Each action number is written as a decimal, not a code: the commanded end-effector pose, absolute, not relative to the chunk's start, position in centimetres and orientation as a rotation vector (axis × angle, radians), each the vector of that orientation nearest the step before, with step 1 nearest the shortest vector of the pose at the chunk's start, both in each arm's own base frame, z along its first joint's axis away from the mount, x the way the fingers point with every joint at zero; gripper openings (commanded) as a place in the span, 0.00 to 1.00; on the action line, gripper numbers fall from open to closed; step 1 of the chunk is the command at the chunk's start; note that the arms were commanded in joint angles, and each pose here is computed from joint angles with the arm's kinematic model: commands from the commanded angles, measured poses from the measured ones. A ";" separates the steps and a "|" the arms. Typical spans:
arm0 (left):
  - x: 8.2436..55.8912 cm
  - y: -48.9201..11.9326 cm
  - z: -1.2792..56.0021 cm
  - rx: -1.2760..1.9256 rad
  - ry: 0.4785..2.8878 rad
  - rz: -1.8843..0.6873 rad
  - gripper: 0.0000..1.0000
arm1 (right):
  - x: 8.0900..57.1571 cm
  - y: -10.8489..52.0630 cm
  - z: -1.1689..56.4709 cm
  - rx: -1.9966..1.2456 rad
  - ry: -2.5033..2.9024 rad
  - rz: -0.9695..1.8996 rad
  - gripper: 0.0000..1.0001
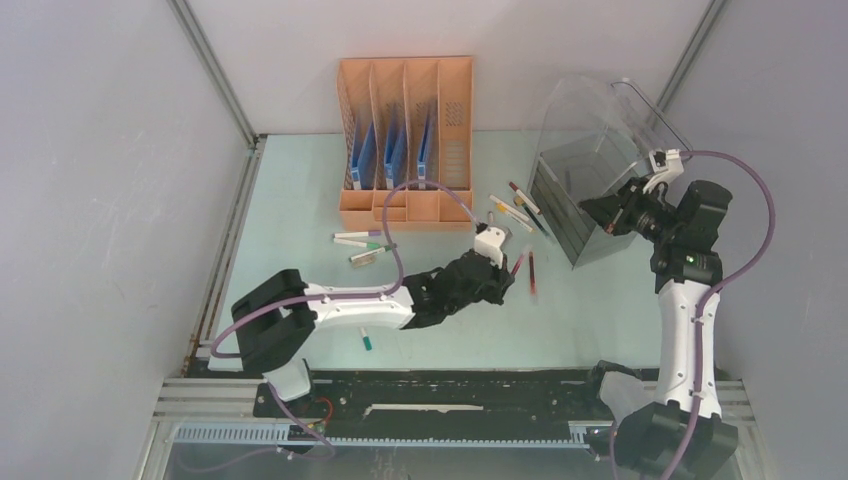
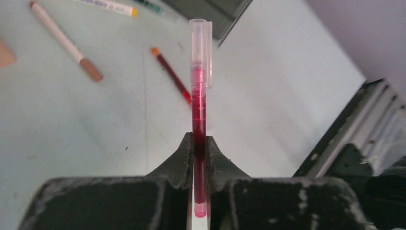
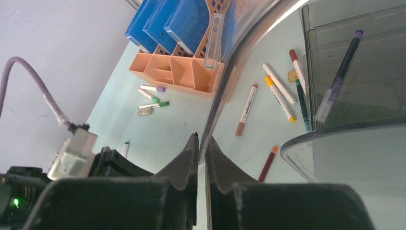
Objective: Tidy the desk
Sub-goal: Place the stationery in the storage box, then pick up the stationery from the center of the board.
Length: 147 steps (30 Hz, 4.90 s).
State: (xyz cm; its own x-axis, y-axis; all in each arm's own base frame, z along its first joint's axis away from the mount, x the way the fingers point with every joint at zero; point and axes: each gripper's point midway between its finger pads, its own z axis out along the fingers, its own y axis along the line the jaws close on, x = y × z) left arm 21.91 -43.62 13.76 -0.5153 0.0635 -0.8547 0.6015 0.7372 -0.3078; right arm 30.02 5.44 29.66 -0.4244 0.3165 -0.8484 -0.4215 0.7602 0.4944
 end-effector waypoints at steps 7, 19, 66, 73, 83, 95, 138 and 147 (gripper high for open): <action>23.6 -46.6 24.2 0.294 1.597 -1.586 0.00 | 29.3 7.9 31.5 -0.265 1.788 0.840 0.09; 26.9 -50.5 23.2 0.120 1.605 -1.856 0.00 | 29.0 8.0 32.0 -0.277 1.773 0.836 0.09; 41.1 -57.4 23.5 -0.344 1.690 -1.809 0.36 | 28.6 8.4 32.4 -0.291 1.760 0.823 0.09; 40.5 -56.3 24.5 -0.287 1.673 -1.761 0.37 | 28.6 8.4 32.4 -0.294 1.758 0.822 0.09; 38.4 -53.5 26.1 -0.189 1.615 -1.698 0.41 | 28.6 8.4 32.3 -0.295 1.760 0.819 0.09; 36.0 -48.0 22.2 -0.081 1.705 -1.398 0.44 | 28.6 8.5 32.3 -0.299 1.761 0.819 0.09; 27.8 -45.1 13.0 0.298 1.900 -0.753 0.94 | 28.5 8.7 32.4 -0.313 1.755 0.807 0.09; 28.6 -45.2 9.8 0.246 2.105 -0.519 0.88 | 28.4 8.8 32.4 -0.316 1.756 0.812 0.09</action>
